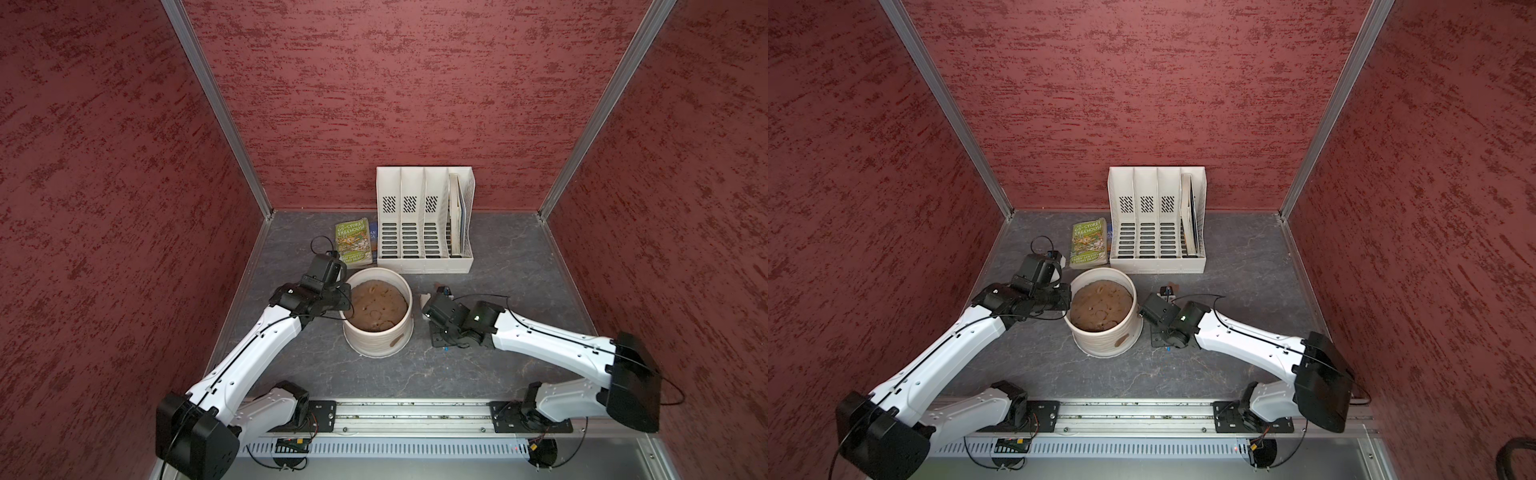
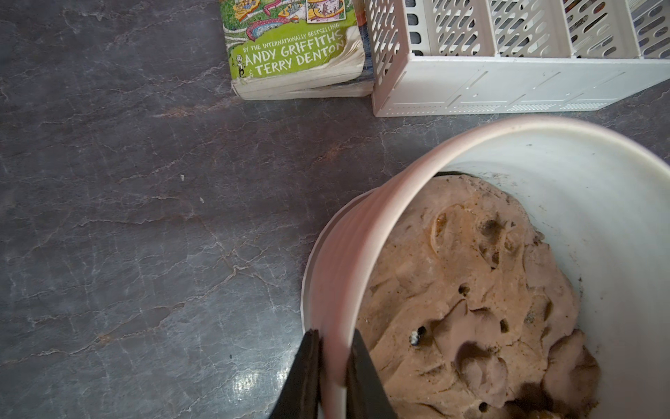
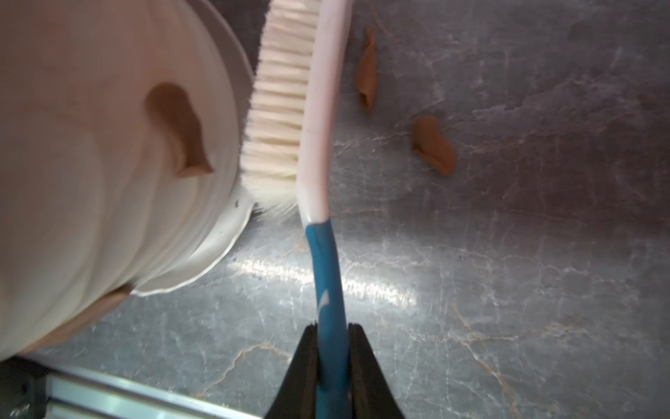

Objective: Scrub the dried mud off the ceramic pot
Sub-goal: Brush off the soil from the pot.

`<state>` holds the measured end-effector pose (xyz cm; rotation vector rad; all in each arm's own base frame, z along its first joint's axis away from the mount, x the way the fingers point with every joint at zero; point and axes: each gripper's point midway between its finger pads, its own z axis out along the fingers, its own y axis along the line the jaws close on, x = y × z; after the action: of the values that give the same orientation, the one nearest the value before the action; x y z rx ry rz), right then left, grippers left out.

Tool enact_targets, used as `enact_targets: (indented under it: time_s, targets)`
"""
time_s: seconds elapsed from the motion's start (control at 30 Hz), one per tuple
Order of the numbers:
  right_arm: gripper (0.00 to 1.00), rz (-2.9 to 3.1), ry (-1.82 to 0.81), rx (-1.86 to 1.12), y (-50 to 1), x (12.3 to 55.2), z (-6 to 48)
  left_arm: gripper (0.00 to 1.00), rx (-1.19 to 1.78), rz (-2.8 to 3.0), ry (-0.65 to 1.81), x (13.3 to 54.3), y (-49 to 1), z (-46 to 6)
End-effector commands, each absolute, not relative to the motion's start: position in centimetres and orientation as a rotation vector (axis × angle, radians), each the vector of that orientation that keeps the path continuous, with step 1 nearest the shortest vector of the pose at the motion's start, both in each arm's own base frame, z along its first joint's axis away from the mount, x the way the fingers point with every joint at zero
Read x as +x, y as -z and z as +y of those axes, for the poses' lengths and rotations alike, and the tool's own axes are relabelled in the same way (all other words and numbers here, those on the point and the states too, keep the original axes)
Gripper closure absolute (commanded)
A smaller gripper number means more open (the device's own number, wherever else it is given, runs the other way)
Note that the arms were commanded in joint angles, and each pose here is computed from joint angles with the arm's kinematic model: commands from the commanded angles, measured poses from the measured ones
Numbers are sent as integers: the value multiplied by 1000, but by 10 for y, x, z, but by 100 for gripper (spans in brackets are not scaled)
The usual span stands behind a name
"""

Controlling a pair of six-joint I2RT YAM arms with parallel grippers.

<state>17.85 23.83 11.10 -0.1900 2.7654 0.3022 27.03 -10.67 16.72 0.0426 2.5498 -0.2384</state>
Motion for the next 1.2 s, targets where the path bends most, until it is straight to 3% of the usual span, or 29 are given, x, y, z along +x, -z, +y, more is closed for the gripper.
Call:
enact_targets:
  time_s: [0.0, 0.2, 0.43, 0.67, 0.97, 1.1, 1.17]
  targets:
    - [100, 2699, -373, -202, -136, 158, 234, 100, 45, 2558, 293, 265, -177, -110]
    - [100, 2684, -385, -275, -144, 131, 244, 100, 45, 2554, 300, 267, -177, -111]
    - [100, 2662, -432, -334, -147, 136, 275, 100, 66, 2546, 306, 267, -179, -113]
    - [100, 2670, -329, -338, -144, 175, 291, 100, 82, 2547, 333, 266, -177, -117]
    - [100, 2747, -130, -185, -116, 236, 256, 100, 16, 2550, 307, 259, -177, -107]
    - [100, 2721, -194, -174, -130, 235, 254, 86, -15, 2548, 328, 259, -176, -107]
    - [100, 2706, -230, -182, -137, 227, 253, 74, -31, 2532, 357, 262, -180, -110]
